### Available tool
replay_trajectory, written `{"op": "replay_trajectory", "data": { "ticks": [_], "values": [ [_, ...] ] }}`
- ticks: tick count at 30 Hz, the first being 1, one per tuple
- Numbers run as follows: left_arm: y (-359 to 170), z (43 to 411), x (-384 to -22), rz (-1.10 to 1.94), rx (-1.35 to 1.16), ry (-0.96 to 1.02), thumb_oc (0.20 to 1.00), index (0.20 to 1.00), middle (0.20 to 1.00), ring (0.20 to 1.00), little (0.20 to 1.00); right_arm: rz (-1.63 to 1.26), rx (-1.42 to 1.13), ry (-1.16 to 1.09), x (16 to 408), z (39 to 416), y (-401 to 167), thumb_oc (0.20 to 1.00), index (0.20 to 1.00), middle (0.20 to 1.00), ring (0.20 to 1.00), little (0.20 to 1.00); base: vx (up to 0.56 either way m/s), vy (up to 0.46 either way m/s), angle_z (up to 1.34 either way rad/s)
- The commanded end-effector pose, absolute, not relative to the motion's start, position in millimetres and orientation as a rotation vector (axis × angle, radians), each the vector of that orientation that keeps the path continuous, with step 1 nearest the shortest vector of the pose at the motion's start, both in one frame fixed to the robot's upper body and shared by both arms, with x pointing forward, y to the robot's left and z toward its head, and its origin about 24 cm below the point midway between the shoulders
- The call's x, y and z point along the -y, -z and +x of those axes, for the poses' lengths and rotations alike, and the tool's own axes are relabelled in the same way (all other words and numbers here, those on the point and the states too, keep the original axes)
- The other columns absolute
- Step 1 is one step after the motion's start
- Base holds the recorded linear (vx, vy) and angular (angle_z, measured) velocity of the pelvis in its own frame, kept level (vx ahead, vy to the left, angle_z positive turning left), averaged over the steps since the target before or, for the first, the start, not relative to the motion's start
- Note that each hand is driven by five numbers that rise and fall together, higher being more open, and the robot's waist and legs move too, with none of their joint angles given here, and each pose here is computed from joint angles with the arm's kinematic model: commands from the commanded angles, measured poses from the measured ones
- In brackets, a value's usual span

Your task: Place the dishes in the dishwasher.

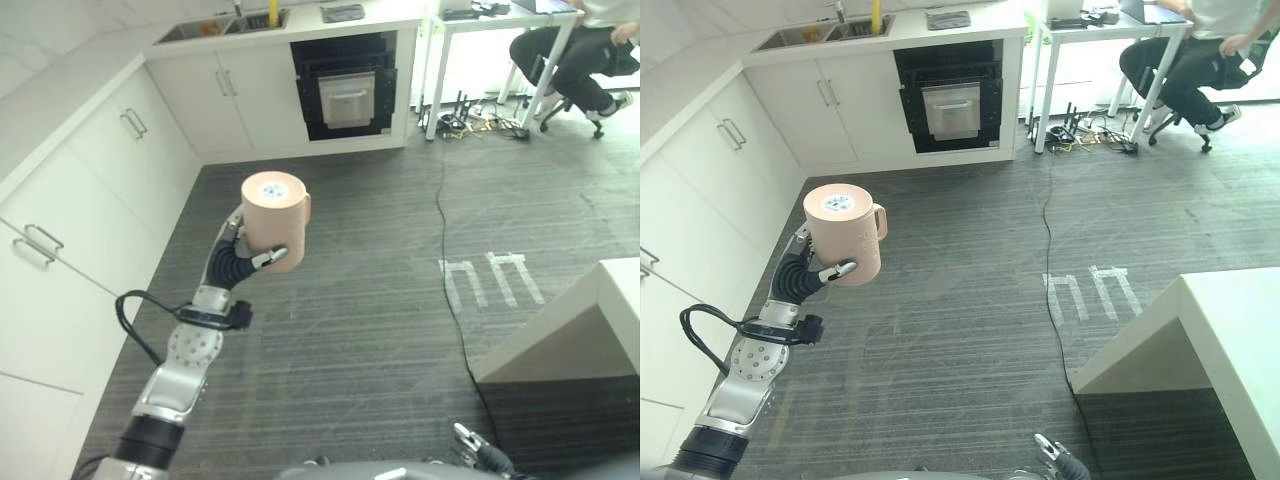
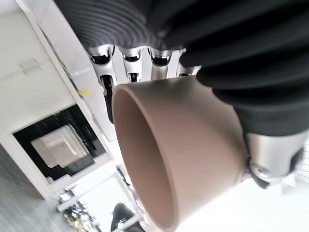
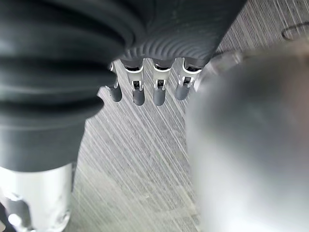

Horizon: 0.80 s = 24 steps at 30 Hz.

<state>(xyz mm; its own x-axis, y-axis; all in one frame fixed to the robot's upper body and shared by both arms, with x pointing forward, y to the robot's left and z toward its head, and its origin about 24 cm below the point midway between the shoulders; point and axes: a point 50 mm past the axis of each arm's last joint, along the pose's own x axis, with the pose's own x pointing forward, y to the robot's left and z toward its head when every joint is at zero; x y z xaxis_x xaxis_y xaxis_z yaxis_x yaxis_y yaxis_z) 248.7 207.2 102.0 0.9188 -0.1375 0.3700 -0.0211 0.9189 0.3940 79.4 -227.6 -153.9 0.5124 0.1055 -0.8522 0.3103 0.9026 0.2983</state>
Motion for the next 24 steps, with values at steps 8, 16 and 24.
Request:
{"op": "replay_trajectory", "data": {
  "ticks": [8, 16, 24],
  "values": [
    [-136.4, 248.5, -217.6, 0.39, 0.539, -0.002, 0.2, 0.2, 0.2, 0.2, 0.2, 0.365, -1.139, 0.087, 232.2, 81.4, 157.1, 1.0, 1.0, 1.0, 1.0, 1.0, -0.01, -0.004, 0.25],
    [-139.0, 246.8, -219.8, 0.406, 0.545, 0.002, 0.2, 0.2, 0.2, 0.2, 0.2, 0.377, -1.165, 0.06, 233.0, 77.6, 158.2, 1.0, 1.0, 1.0, 1.0, 1.0, 0.0, -0.006, 0.08],
    [-139.0, 245.8, -217.7, 0.349, 0.648, -0.082, 0.2, 0.2, 0.2, 0.2, 0.2, 0.498, -0.965, 0.078, 238.0, 106.9, 143.8, 1.0, 1.0, 1.0, 1.0, 1.0, 0.03, 0.003, 0.05]
  ]
}}
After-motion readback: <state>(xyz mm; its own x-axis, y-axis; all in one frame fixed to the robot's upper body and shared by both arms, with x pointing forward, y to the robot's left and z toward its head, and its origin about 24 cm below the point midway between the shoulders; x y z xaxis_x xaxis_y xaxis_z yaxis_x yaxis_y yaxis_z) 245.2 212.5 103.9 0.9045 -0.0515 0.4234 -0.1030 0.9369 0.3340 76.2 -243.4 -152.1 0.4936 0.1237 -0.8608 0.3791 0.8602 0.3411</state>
